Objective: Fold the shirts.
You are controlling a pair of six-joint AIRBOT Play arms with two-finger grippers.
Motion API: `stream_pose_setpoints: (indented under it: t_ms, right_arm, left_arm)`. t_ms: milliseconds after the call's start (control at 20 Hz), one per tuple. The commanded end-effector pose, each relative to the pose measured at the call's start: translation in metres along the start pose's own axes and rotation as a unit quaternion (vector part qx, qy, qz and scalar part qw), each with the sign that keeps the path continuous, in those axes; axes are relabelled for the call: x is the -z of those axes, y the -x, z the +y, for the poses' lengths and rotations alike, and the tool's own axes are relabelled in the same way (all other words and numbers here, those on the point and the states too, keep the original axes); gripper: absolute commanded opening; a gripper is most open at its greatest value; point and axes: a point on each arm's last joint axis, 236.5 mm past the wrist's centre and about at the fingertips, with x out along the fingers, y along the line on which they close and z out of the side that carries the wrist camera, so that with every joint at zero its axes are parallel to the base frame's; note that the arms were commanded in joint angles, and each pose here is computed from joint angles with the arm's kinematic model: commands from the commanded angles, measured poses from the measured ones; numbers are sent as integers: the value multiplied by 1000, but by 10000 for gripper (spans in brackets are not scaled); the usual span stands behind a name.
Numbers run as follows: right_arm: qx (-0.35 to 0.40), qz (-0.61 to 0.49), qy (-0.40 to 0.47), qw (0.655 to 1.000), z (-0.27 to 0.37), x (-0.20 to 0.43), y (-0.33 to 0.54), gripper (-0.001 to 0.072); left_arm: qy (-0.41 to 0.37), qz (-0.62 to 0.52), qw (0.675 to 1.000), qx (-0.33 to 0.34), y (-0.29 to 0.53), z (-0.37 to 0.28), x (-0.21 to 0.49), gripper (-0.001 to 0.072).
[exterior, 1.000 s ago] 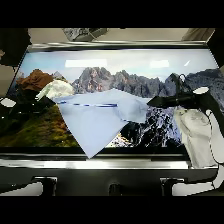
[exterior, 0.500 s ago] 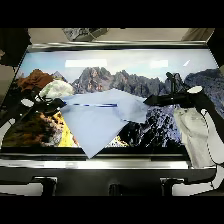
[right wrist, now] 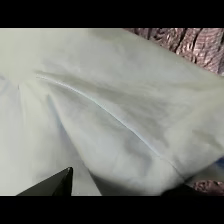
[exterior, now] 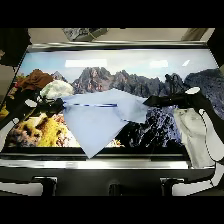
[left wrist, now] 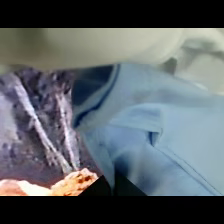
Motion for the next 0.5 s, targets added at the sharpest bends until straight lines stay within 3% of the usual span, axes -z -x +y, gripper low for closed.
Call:
stream_pose_setpoints:
  t_ms: [0, 50, 100, 150, 200, 300, 450]
  right_arm:
    - [9, -9, -9, 1000, -8, -3, -3, 530]
    - [12, -15, -10, 1000, -9, -6, -3, 527]
    - [12, -15, -10, 1000, -9, -6, -3, 389]
    - [14, -17, -10, 1000, -10, -7, -3, 82]
    - [13, -19, -6, 1000, -8, -9, -2, 48]
    - [10, -30, 51, 998, 7, -21, 13, 48]
    - [50, -103, 175, 978, 57, -80, 80, 48]
  left_arm:
    - [3, -1, 1000, -1, 0, 0, -1, 35]
    - [1, -1, 1000, -1, 0, 0, -1, 35]
    - [-1, -2, 1000, -1, 1, -1, -1, 35]
    - [-1, -3, 1000, 0, 1, -1, -1, 35]
    - [-3, -4, 1000, 1, 3, -2, -2, 34]
    - [-25, -26, 999, 13, 18, -16, -15, 33]
    - [-117, -131, 982, 65, 100, -85, -68, 32]
